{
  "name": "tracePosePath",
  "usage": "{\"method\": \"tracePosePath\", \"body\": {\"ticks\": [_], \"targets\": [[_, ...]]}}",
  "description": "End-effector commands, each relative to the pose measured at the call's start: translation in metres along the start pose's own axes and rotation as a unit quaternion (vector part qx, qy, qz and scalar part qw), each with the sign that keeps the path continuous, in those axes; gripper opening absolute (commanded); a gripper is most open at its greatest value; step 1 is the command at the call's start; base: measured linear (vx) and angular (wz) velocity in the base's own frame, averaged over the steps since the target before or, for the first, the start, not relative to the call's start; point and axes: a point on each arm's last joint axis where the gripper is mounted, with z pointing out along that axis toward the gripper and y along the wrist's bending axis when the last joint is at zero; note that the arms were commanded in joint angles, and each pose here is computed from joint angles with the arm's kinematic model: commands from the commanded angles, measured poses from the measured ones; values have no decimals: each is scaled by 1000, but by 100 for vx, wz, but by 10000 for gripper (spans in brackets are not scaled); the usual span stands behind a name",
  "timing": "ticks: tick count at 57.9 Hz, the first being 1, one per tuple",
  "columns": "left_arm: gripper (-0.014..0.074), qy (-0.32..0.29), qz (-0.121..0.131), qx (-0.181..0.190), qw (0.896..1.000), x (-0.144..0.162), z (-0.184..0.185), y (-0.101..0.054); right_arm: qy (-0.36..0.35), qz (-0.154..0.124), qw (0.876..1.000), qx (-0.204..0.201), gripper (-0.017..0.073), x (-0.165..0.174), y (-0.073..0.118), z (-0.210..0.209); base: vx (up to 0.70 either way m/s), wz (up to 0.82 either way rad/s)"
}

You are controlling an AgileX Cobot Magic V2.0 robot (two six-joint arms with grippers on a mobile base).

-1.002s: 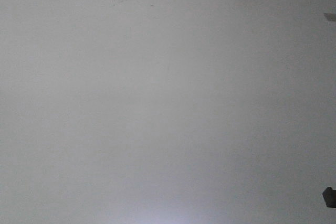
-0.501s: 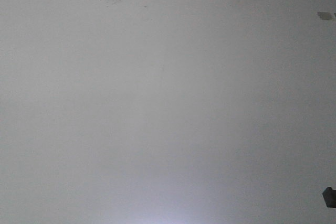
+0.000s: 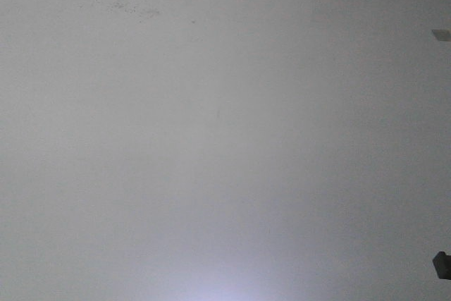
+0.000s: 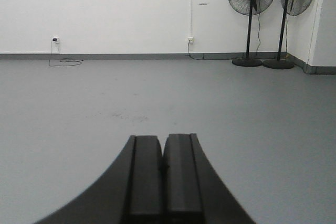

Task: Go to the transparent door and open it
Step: 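Turn the base away from the white wall toward the door area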

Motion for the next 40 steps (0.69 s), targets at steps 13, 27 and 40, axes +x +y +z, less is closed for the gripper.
{"method": "tracePosePath", "body": {"ticks": [13,27,40], "targets": [[-6,-31,-7,5,999,3,0,-1,-40,-6,999,-1,-8,-3,0,0,47,5],[-6,-31,-7,5,999,3,0,-1,-40,-6,999,-1,-8,-3,0,0,52,8],[-6,-31,-7,5,999,3,0,-1,-40,-6,999,-1,-8,-3,0,0,54,11]]}}
